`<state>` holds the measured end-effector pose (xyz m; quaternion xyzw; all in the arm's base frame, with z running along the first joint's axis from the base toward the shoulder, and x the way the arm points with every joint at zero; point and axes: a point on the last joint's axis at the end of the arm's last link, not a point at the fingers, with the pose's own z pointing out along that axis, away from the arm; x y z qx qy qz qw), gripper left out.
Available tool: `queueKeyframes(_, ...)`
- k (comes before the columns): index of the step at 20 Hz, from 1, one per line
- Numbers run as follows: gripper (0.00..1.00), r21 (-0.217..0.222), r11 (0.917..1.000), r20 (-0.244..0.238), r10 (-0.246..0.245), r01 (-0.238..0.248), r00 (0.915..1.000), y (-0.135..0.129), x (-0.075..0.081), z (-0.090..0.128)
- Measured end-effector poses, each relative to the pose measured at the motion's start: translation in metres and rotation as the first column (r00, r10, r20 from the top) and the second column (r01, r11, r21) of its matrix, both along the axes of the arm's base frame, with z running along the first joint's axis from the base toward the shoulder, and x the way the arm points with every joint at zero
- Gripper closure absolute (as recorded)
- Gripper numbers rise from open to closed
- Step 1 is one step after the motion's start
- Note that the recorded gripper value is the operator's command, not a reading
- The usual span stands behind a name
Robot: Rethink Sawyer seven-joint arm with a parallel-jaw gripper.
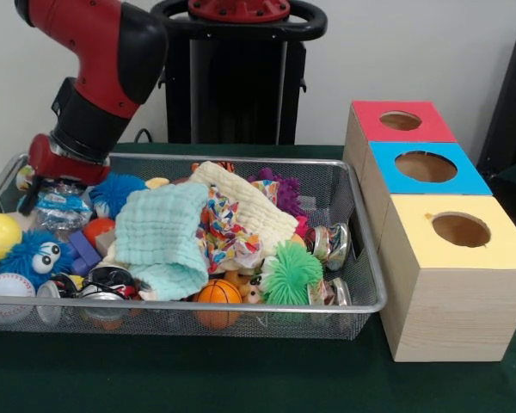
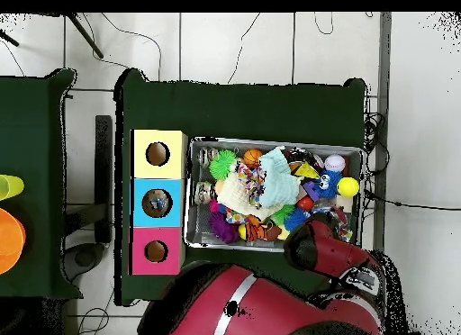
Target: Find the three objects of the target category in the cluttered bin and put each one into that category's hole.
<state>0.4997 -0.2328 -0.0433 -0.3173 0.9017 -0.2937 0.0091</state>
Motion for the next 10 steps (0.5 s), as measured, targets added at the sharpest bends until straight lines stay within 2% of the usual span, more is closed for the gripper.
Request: queueKeyframes(10,0.00,-0.009,0.9999,0.026,-0.008,0.008,0.9996,-0.0076,0.0036,0.0068)
